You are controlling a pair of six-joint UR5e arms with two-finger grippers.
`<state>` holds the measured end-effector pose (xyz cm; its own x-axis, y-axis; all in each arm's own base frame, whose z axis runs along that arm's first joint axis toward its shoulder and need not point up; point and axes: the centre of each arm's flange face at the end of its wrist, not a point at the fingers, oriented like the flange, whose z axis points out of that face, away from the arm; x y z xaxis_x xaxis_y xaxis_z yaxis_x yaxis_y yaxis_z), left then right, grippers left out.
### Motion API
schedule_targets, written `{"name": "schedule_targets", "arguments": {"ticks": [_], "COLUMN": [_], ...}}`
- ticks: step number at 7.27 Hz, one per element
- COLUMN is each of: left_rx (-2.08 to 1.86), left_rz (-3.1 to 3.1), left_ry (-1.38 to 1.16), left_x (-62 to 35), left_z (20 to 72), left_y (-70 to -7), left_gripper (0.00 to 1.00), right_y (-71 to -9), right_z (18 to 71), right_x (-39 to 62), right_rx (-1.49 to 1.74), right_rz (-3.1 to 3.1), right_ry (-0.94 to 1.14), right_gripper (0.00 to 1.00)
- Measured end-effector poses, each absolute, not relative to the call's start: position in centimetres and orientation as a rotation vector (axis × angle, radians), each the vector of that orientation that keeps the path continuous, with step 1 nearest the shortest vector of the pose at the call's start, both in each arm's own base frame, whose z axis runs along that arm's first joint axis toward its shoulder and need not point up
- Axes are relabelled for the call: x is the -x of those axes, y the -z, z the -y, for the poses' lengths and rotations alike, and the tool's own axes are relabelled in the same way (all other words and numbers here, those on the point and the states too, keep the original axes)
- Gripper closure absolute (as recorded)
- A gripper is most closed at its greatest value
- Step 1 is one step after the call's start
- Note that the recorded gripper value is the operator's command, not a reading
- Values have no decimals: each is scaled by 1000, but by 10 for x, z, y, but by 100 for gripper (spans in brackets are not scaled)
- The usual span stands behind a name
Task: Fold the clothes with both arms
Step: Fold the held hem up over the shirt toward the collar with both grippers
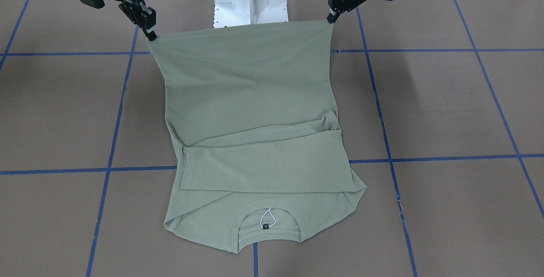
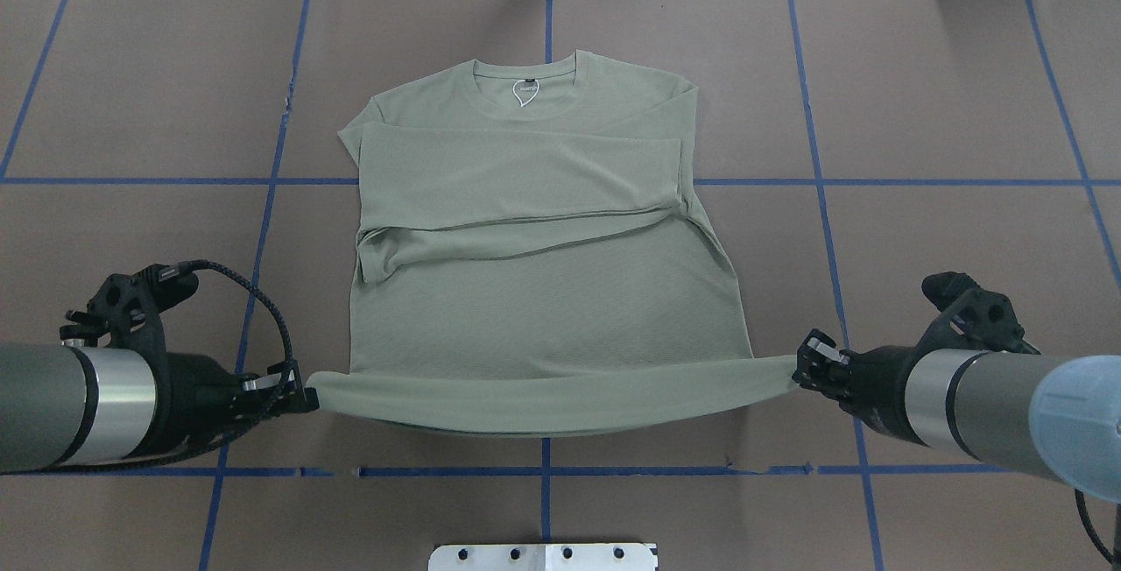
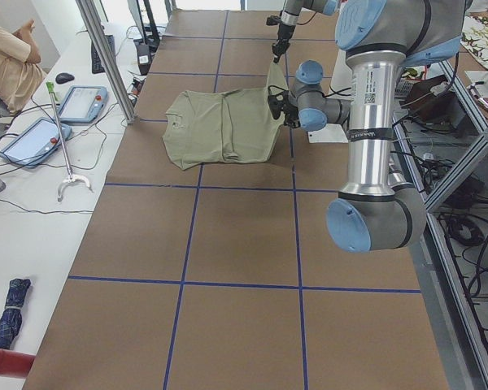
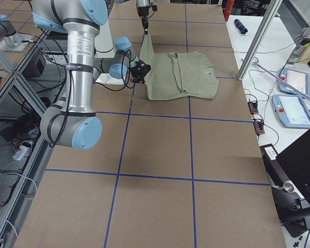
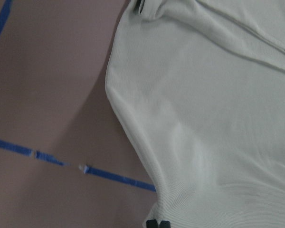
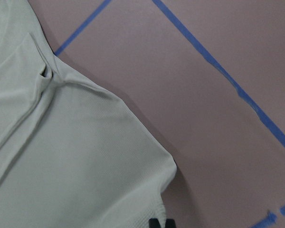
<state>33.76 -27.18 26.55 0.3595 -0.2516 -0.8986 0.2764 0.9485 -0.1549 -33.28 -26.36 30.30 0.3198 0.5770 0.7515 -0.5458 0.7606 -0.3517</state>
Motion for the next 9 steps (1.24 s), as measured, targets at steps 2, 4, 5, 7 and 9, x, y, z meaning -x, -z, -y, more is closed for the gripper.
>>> {"name": "schedule_targets", "arguments": {"ticks": [2,4,5,7,9], "left_rx": [-201,-275,-289,-336,-376], "left_rz": [-1088,-1044,-1019,-962,-921], "left_ry": [332,374,393,391,387], "left_x": [-335,-350,-365,-368,-363], "left_z": [354,428,462,512,552], "left_y": [-283,-285,-287,-299,-305], "left_gripper": [100,100,100,100,100], "right_y": [-291,-269,-272,-272,-271], "right_z": [323,384,408,458,505], "right_x": [348,379,388,411,415], "right_rx": [-72,-146,-169,-189,-186], "right_rz": [977,881,836,780,744], "right_ry": [-746,-738,-730,-742,-753], "right_gripper": [100,100,100,100,100]}}
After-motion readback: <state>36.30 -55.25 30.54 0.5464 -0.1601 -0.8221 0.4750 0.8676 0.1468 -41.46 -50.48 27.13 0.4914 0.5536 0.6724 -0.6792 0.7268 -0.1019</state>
